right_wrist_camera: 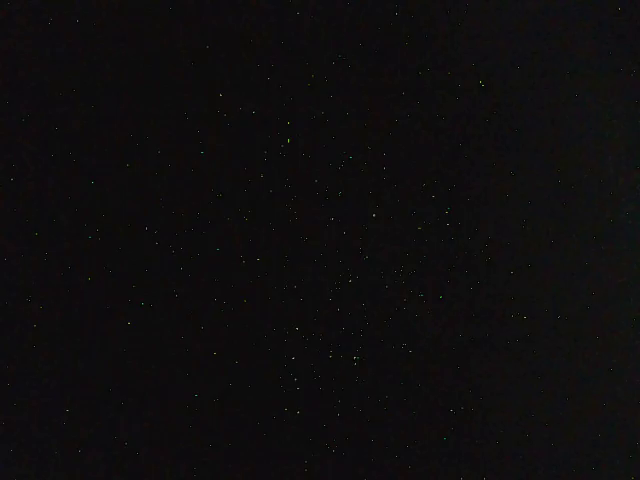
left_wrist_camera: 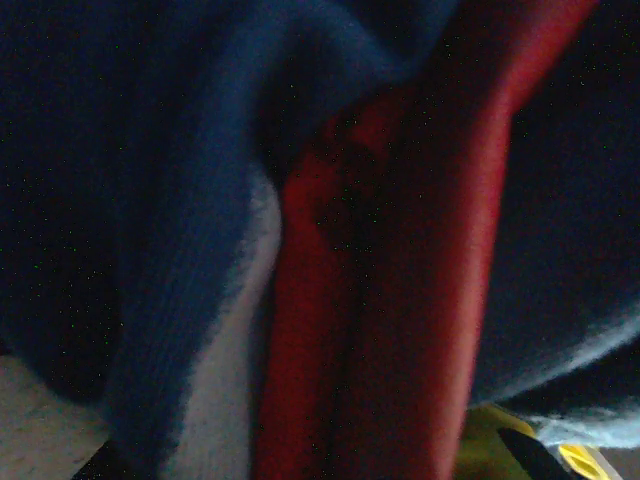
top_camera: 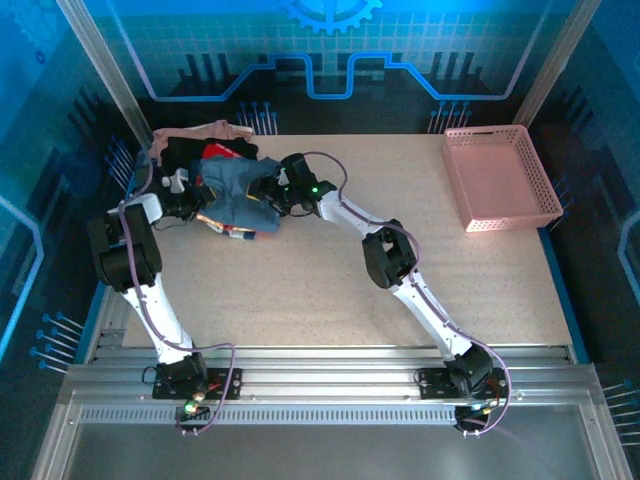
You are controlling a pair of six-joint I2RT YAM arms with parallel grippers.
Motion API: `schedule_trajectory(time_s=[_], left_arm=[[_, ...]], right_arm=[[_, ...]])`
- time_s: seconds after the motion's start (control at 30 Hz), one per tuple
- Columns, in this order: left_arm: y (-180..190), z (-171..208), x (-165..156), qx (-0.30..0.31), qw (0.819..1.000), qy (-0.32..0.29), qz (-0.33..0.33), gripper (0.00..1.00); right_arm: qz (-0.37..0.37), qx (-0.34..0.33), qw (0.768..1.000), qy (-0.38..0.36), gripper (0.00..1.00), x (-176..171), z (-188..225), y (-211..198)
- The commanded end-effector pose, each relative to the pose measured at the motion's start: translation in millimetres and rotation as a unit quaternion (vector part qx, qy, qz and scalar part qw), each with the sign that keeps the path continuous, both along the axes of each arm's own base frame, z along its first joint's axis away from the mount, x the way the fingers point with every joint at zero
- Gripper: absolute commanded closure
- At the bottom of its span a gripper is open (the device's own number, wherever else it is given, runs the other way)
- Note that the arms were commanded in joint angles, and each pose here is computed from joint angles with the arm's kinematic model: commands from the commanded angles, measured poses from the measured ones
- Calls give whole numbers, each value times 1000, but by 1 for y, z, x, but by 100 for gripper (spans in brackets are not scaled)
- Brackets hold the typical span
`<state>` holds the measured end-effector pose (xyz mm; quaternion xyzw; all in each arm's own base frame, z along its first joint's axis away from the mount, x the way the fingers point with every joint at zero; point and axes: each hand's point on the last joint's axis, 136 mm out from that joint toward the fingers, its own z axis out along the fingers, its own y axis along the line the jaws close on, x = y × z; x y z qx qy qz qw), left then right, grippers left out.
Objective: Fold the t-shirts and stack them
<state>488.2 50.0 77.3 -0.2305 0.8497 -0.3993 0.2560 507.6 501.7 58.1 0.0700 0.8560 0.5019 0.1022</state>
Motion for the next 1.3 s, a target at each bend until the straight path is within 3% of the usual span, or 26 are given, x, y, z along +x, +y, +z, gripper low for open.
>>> schedule_trajectory(time_s=[0.0, 0.2, 0.3, 0.57, 0.73, 0.9, 1.0, 1.1, 1.2, 1.23, 1.27], left_arm=[[-40, 64, 12, -29, 996, -65, -62, 100], [-44, 98, 27, -42, 992, -99, -69, 100], [-42, 128, 37, -39, 989, -127, -68, 100], [-35, 208, 63, -25, 974, -216, -72, 100], [-33, 237, 76, -33, 965, -252, -71, 100], [-11, 242, 90, -21, 962, -268, -50, 100], [21, 230, 100, -9, 963, -269, -19, 100], [62, 209, 112, -1, 963, -269, 18, 100], [98, 180, 127, -22, 961, -271, 53, 100], [109, 165, 131, -25, 963, -261, 67, 100], [118, 146, 134, -27, 965, -249, 78, 100]], right_arm=[[19, -6, 997, 73, 45, -34, -38, 19], [-32, 68, 996, 48, 83, -7, -18, 36], [-41, 91, 995, 11, 92, 4, 11, 40], [-60, 125, 986, -92, 96, 22, 93, 35], [-65, 145, 978, -133, 95, 29, 121, 32], [-87, 153, 971, -161, 92, 40, 127, 29], [-118, 154, 963, -185, 85, 53, 125, 24], [-188, 156, 949, -202, 70, 75, 115, 11], [-258, 155, 931, -208, 36, 92, 98, -2], [-274, 166, 924, -211, 17, 95, 96, -5], [-285, 168, 919, -214, 5, 97, 92, -7]])
